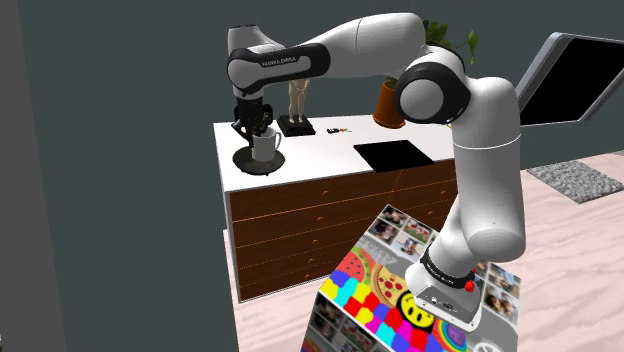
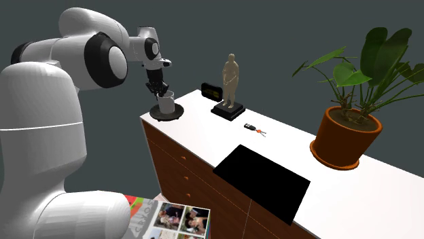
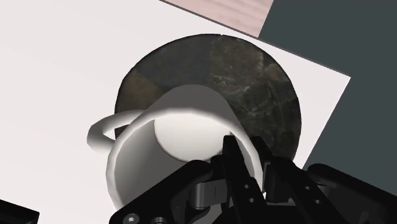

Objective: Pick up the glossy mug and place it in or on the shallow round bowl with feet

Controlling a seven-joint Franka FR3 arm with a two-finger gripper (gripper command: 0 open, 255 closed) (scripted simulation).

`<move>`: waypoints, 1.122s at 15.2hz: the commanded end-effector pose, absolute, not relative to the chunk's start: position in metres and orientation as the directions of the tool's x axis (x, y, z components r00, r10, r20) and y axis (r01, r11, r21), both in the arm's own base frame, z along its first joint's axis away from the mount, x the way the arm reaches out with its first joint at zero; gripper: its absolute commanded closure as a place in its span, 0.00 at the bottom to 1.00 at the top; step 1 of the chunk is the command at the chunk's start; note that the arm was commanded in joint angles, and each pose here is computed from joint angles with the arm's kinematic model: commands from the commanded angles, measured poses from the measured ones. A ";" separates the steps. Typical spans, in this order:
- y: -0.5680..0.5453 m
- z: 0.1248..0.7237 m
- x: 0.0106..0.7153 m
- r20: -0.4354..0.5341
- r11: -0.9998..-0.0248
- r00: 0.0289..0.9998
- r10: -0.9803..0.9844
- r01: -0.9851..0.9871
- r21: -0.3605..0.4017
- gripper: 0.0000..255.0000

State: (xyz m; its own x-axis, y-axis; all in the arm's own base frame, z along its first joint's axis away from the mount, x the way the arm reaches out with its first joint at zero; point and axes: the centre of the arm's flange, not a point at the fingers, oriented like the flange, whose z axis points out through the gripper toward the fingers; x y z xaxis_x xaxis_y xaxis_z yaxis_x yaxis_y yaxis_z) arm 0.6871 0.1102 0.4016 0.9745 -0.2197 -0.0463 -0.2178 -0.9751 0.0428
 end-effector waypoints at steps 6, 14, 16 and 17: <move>0.110 0.402 0.687 -0.046 -0.975 0.974 -0.220 -0.218 0.043 0.00; 0.112 0.452 0.690 -0.046 -0.975 0.974 -0.220 -0.218 0.043 0.00; 0.112 0.452 0.690 -0.046 -0.975 0.974 -0.220 -0.218 0.043 0.00; 0.112 0.452 0.690 -0.046 -0.975 0.974 -0.220 -0.218 0.043 0.00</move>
